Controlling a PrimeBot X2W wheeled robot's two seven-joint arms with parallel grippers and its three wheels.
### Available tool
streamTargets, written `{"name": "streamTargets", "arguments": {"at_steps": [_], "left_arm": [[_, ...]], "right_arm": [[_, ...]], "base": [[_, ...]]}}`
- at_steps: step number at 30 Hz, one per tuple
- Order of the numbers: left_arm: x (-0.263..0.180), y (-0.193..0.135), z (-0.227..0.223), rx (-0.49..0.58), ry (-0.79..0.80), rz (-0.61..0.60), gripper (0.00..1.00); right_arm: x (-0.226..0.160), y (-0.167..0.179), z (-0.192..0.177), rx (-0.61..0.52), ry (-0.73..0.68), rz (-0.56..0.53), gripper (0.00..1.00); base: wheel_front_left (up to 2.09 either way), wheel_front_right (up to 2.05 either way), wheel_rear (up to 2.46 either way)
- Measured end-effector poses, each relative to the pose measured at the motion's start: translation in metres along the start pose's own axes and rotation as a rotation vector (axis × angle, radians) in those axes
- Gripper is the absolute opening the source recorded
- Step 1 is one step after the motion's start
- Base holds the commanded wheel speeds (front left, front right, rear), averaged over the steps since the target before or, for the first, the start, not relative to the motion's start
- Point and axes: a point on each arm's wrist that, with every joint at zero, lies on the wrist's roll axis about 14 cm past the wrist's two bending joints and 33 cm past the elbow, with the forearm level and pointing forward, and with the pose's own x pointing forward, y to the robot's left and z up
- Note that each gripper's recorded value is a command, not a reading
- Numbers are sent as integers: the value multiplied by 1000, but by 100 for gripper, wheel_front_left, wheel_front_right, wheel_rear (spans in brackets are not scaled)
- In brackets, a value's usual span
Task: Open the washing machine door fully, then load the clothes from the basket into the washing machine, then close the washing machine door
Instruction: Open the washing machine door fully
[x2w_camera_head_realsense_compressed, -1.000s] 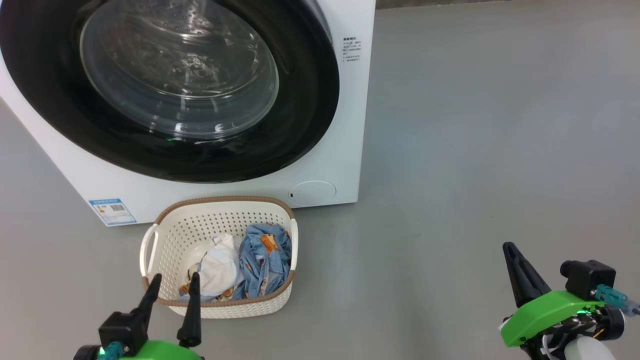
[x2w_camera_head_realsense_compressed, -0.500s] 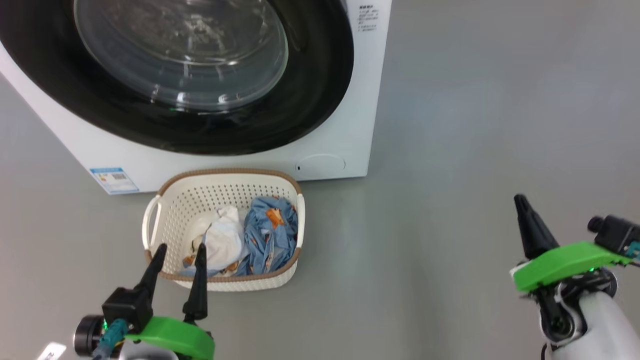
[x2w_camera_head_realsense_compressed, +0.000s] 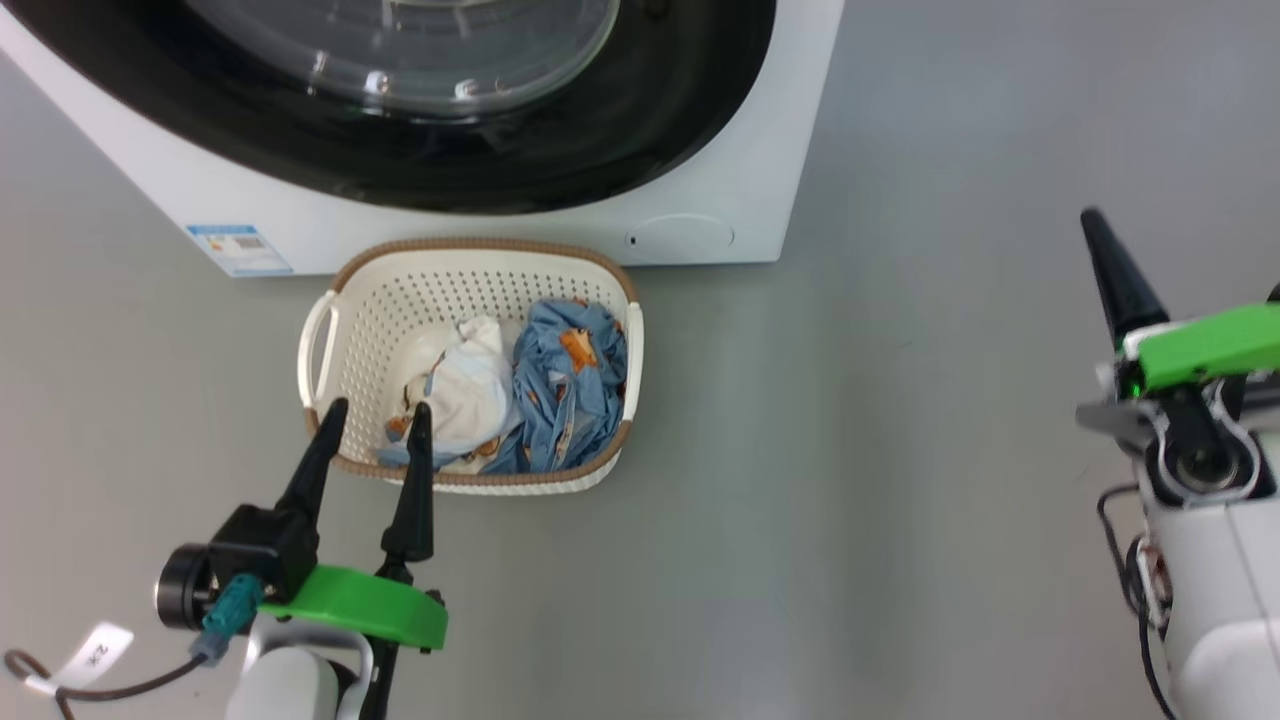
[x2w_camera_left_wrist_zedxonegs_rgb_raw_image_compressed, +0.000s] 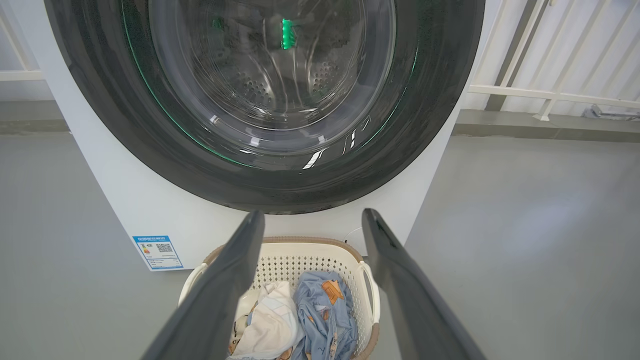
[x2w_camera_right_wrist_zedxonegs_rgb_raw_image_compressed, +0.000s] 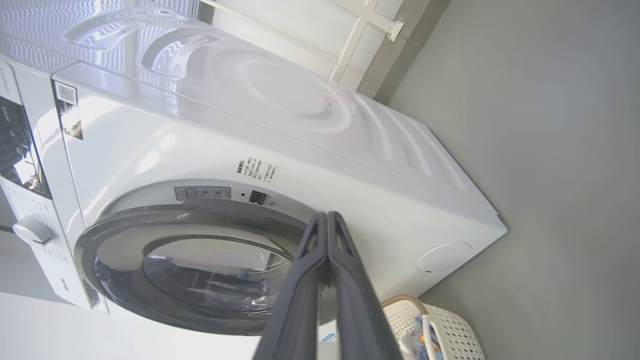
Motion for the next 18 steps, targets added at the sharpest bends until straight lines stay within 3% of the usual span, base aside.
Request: {"name": "streamTargets", "arguments": {"at_steps": [10, 18], "left_arm": [[15, 10, -7, 2, 7, 26, 100], [28, 17, -12, 0, 7, 43, 100]], "right_arm": [[64, 28, -13, 331, 133, 88, 0], [109, 66, -31, 421, 269, 185, 0]], "base": [[0, 0, 0], [0, 0, 0]]}}
